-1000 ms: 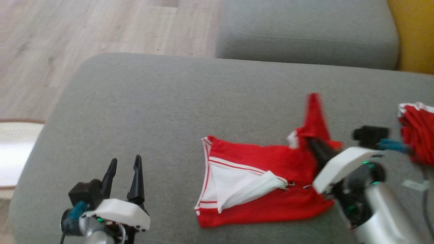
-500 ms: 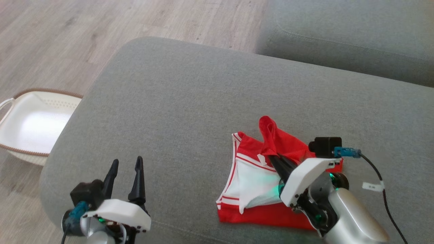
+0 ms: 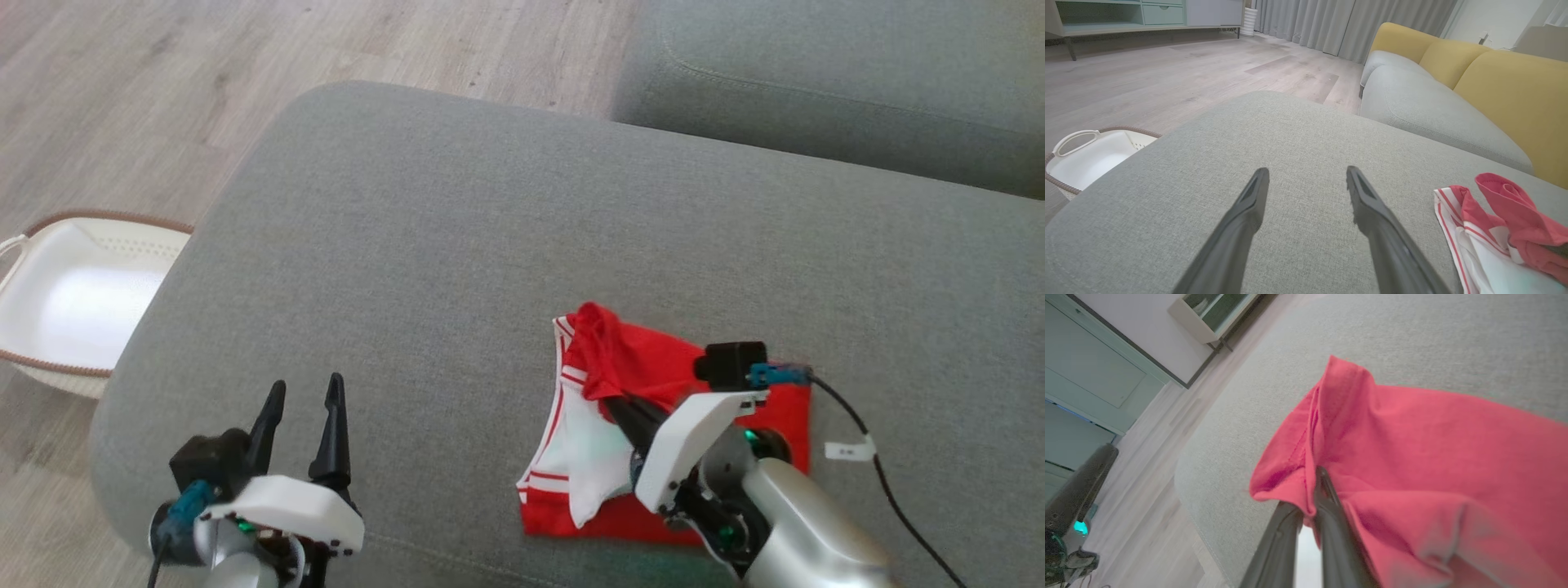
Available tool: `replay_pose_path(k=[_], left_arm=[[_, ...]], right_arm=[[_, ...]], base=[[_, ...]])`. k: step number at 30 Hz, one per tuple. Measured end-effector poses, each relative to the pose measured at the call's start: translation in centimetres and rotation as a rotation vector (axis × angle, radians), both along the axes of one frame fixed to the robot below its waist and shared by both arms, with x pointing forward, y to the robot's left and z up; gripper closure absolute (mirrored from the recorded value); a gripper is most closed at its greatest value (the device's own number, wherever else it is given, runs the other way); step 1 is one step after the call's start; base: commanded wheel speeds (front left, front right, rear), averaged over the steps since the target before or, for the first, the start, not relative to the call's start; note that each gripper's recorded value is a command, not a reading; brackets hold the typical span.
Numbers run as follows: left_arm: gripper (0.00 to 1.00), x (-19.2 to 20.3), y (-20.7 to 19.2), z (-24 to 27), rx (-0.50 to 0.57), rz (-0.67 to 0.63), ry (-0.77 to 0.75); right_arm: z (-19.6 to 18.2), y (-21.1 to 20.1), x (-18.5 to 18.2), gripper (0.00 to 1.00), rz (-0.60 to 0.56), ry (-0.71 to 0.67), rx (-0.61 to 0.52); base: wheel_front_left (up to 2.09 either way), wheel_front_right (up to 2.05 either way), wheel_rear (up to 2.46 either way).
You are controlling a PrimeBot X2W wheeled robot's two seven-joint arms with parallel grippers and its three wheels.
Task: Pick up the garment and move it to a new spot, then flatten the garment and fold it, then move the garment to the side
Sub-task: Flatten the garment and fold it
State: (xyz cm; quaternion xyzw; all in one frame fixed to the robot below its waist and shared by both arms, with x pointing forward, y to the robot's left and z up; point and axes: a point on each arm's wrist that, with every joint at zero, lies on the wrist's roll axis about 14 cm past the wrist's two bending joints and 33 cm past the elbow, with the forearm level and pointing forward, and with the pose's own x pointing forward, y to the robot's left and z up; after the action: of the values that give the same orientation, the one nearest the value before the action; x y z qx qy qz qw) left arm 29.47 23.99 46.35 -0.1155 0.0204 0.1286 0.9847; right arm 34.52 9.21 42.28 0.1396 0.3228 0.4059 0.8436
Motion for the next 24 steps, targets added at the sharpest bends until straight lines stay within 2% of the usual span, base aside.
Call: replay_pose_path(k=[1, 2, 3, 9, 13, 16, 20, 24], left_arm=[[0.00, 0.1, -0.1, 0.0, -0.001, -0.003, 0.000], [0.00, 0.2, -0.2, 0.0, -0.001, -0.007, 0.001], [0.00, 0.3, -0.3, 0.0, -0.001, -0.010, 0.000], [0.00, 0.9, -0.7, 0.3, 0.000, -0.029, -0.010], [0.00, 1.1, -1.0, 0.5, -0.001, -0.039, -0.016], [0.00, 1.3, -1.2, 0.5, -0.002, -0.046, -0.018], [0.00, 1.6, -1.6, 0.7, -0.003, -0.058, -0.025], [0.00, 1.7, -1.8, 0.8, -0.005, -0.064, -0.030]], right_arm=[[0.1, 0.2, -0.2, 0.96, 0.002, 0.006, 0.011], [0.1, 0.3, -0.4, 0.56, 0.005, 0.009, 0.018], [0.2, 0.4, -0.5, 0.01, 0.007, 0.009, 0.021], [1.6, 1.1, -0.6, 0.00, -0.015, -0.001, 0.103], [5.2, 1.6, 0.7, 0.00, -0.048, -0.057, 0.227], [8.0, -0.5, 3.1, 0.00, -0.103, -0.148, 0.280], [8.9, -7.5, 7.8, 0.00, -0.246, -0.273, 0.199], [7.7, -12.5, 9.9, 0.00, -0.347, -0.291, 0.100]], base=[[0.00, 0.00, 0.00], [0.00, 0.00, 0.00], [0.00, 0.00, 0.00], [0.00, 0.00, 0.00], [0.00, 0.00, 0.00], [0.00, 0.00, 0.00], [0.00, 0.00, 0.00], [0.00, 0.00, 0.00]])
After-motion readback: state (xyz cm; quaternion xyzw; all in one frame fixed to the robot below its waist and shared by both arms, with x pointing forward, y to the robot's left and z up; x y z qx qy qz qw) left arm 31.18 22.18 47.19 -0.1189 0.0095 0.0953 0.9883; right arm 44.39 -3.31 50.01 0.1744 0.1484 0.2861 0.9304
